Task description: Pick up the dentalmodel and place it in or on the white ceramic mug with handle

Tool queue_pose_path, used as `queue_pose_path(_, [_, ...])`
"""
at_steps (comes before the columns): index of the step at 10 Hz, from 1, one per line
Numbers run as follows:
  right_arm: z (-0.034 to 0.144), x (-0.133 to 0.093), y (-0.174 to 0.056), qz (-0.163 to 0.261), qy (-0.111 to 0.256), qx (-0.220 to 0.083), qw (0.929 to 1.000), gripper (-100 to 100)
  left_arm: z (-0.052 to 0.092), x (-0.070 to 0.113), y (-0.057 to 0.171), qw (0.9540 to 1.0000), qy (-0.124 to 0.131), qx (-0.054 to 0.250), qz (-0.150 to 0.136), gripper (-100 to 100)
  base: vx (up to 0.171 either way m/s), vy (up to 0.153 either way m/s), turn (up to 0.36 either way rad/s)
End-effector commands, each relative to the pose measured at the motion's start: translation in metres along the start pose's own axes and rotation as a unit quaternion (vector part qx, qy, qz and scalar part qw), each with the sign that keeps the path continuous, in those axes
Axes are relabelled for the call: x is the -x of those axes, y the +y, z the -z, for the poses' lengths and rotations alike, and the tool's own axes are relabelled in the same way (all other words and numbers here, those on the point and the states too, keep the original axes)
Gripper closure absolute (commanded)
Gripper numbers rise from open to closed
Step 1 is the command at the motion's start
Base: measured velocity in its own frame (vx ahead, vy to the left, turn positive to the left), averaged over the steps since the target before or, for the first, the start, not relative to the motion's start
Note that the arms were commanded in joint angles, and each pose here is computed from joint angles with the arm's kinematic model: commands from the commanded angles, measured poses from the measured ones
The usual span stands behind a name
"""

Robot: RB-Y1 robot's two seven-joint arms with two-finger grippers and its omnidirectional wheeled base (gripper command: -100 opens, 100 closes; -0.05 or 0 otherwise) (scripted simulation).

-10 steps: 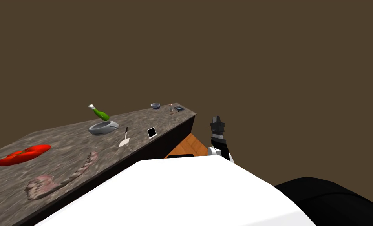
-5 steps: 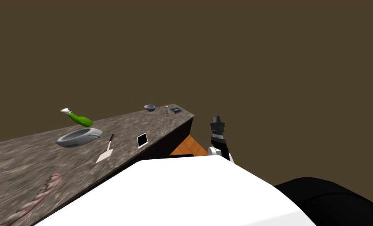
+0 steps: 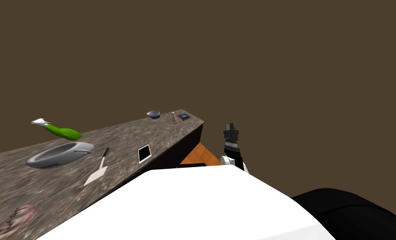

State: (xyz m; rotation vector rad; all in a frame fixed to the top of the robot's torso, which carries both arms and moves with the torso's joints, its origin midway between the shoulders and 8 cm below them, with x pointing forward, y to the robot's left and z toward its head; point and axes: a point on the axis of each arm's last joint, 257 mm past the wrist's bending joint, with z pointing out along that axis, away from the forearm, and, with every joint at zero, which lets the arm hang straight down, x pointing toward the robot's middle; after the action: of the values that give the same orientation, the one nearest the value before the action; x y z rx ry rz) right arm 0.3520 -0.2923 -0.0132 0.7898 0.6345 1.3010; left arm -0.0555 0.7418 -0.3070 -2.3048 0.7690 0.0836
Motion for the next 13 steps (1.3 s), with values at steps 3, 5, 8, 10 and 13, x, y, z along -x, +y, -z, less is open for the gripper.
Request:
queue_pose_path(3, [0.0, 0.0, 0.0, 0.0, 0.0, 0.0, 1.0, 0, -0.015, 0.008, 0.004, 0.9996, -0.017, 0.008, 0.022, -100, -0.101, -0.002, -0.145])
queue_pose_path(5, [0.0, 0.0, 0.0, 0.0, 0.0, 0.0, 1.0, 0, -0.015, 0.008, 0.005, 0.9996, -0.017, 0.008, 0.022, -100, -0.054, -0.002, -0.08])
queue_pose_path(8, [0.0, 0.0, 0.0, 0.0, 0.0, 0.0, 1.0, 0, -0.015, 0.008, 0.006, 0.9995, -0.018, 0.009, 0.023, 100, -0.004, -0.001, 0.005])
queue_pose_path(10, [0.0, 0.0, 0.0, 0.0, 0.0, 0.0, 1.0, 0, -0.015, 0.008, 0.005, 0.9995, -0.018, 0.008, 0.023, 100, 0.0, 0.0, 0.0])
queue_pose_path(13, [0.0, 0.0, 0.0, 0.0, 0.0, 0.0, 1.0, 0, -0.005, 0.002, 0.001, 1.0, -0.006, 0.002, 0.007, 100, 0.064, 0.005, 0.166])
